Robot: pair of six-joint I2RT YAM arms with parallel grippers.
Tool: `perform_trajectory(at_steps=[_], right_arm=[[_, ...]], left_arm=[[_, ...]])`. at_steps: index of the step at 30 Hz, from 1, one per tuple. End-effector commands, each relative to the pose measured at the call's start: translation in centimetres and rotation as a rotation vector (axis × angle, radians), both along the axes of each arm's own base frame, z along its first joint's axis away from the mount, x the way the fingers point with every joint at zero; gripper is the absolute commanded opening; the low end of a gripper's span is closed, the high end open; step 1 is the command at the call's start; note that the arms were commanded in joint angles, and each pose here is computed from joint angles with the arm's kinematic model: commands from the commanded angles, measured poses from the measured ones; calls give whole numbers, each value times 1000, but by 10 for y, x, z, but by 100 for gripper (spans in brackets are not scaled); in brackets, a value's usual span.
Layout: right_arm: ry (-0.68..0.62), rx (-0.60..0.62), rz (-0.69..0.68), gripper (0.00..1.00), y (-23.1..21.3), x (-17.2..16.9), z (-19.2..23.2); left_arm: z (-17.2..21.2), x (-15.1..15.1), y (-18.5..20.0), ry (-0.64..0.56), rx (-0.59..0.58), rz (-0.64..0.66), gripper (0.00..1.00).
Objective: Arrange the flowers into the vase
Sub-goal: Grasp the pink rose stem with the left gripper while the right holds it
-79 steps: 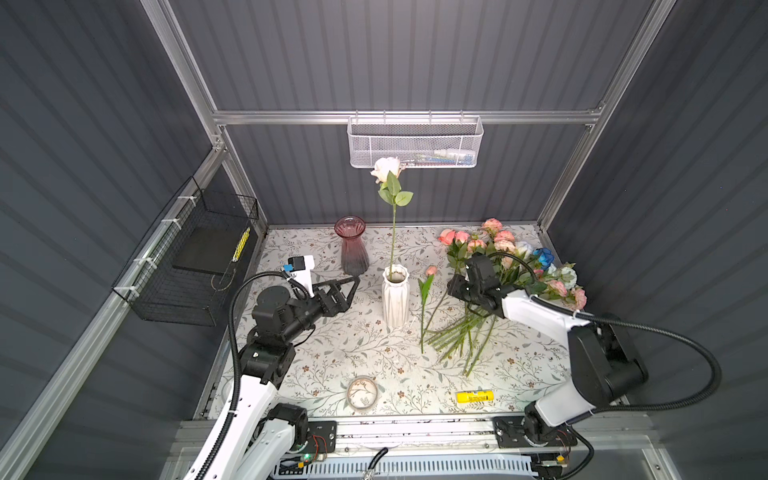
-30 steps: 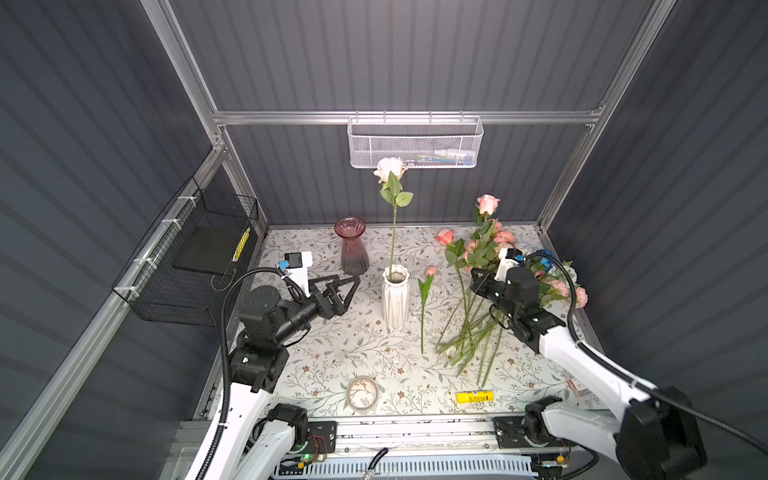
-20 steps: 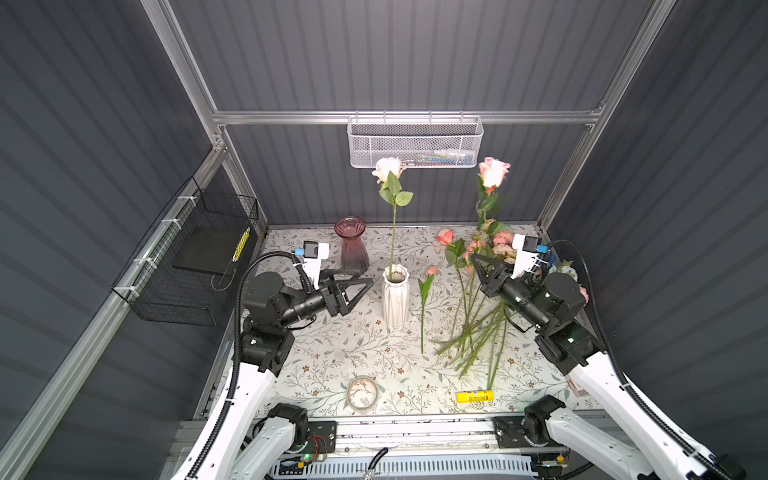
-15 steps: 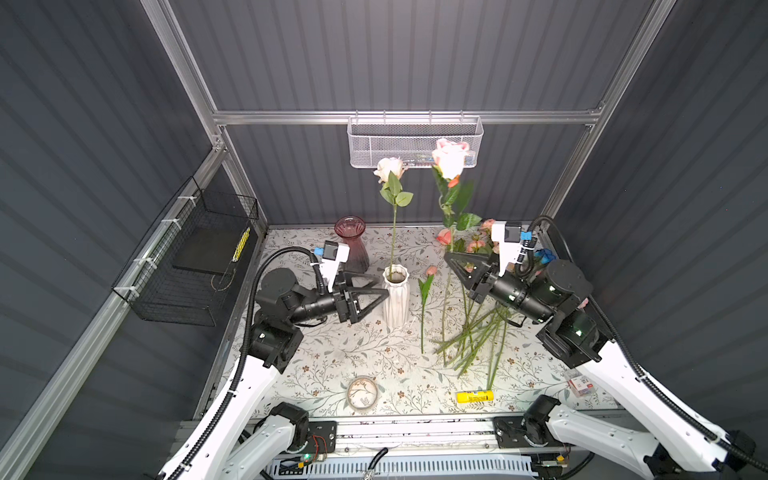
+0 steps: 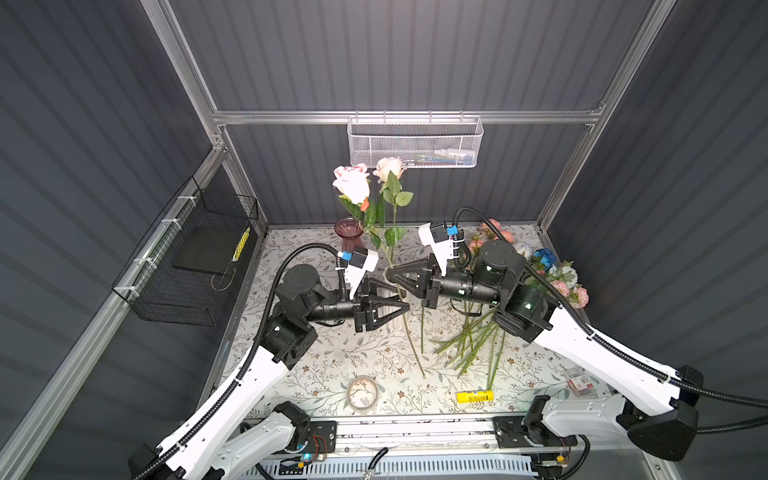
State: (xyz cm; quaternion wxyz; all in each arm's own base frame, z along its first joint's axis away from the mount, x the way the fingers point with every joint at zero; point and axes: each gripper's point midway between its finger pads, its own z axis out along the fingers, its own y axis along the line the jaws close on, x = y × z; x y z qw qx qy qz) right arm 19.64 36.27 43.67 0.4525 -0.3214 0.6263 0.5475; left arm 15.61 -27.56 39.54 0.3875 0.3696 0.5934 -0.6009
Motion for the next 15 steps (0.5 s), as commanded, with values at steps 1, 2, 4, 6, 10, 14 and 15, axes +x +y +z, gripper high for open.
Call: perform_trajectory(at_steps=[1,2,4,6,10,14,15], right_arm=[[-50,57,21,0,-1,-8,26],[-48,53,17,0,-1,-7,24],[-45,46,-5,0,-3,-4,21],[-51,40,-34,8,-7,-2,19],[-84,30,-148,36,-29,5,16],[-136,37,-296,41,-67,6,19],[-145,35,-320,41,-75,5,19]], left_arm=[[11,0,-1,-48,-18,2,33],[10,1,-1,-49,-16,7,25],[12,4,-1,-56,-11,28,10],[15,8,1,-73,-5,66,0],[26,20,7,-129,16,164,0],[42,49,15,-228,78,340,0],[47,56,17,-255,88,382,0]])
